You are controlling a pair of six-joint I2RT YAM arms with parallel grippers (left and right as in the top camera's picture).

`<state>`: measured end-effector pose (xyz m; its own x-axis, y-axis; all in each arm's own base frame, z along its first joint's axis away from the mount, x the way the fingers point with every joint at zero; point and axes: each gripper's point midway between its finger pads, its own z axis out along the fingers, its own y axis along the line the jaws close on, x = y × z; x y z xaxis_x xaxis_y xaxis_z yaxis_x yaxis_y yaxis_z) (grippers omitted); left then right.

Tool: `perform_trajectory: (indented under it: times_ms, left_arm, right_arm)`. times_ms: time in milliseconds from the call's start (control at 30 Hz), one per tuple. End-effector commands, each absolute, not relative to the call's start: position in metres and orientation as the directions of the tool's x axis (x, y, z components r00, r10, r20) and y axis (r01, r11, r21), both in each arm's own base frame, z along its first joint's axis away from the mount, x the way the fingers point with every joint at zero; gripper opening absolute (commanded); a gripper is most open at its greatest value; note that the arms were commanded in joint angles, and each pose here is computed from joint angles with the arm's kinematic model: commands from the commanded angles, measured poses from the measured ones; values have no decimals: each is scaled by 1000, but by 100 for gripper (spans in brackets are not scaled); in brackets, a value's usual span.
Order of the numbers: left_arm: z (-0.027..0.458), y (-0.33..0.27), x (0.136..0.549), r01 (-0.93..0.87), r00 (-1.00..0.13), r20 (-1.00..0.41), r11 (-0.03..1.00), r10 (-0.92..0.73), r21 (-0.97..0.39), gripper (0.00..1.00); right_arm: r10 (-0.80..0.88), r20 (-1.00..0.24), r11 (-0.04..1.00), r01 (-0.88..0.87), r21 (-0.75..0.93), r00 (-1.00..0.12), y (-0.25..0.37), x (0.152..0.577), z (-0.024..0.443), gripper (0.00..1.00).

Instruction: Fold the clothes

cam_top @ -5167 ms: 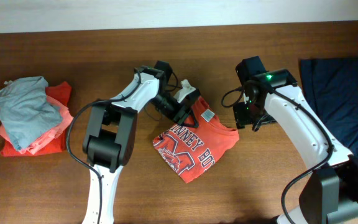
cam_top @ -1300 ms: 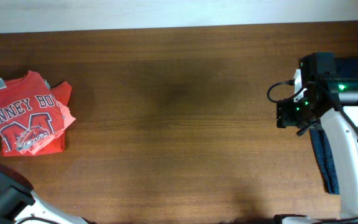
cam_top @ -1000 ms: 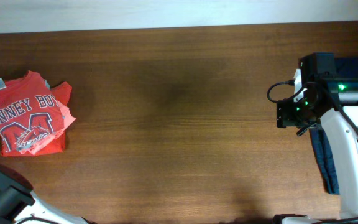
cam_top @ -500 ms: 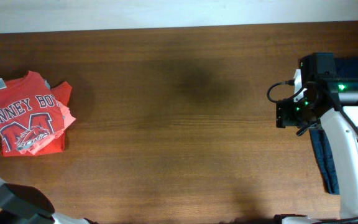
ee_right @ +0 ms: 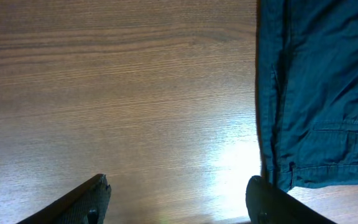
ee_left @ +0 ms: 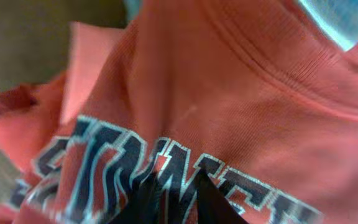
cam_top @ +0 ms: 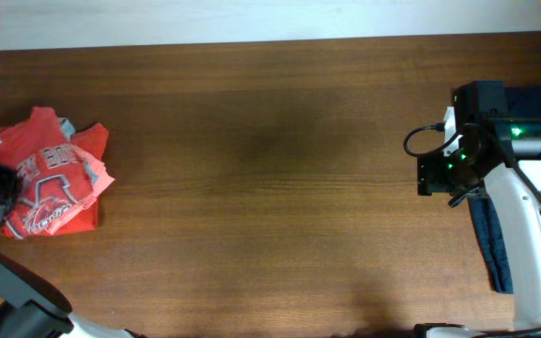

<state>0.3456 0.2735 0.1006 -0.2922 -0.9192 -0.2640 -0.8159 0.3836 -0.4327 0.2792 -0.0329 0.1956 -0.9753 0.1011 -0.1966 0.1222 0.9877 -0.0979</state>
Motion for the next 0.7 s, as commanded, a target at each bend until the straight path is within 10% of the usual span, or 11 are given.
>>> perform_trajectory:
  times_ms: [0, 433, 667]
  left_arm:
    - [79, 283, 323, -870, -249, -273, 339, -929, -358, 21]
    - [170, 264, 380, -533, -443, -496, 665, -747, -524, 34]
    - [270, 210, 384, -324, -455, -731, 859, -509, -396, 55]
  right_arm:
    - [110, -207, 987, 132, -94, -972, -33, 279, 200, 75]
    - [110, -203, 987, 132, -94, -973, -33, 278, 200, 76]
    - [111, -211, 992, 122, -40, -971, -24, 282, 200, 99]
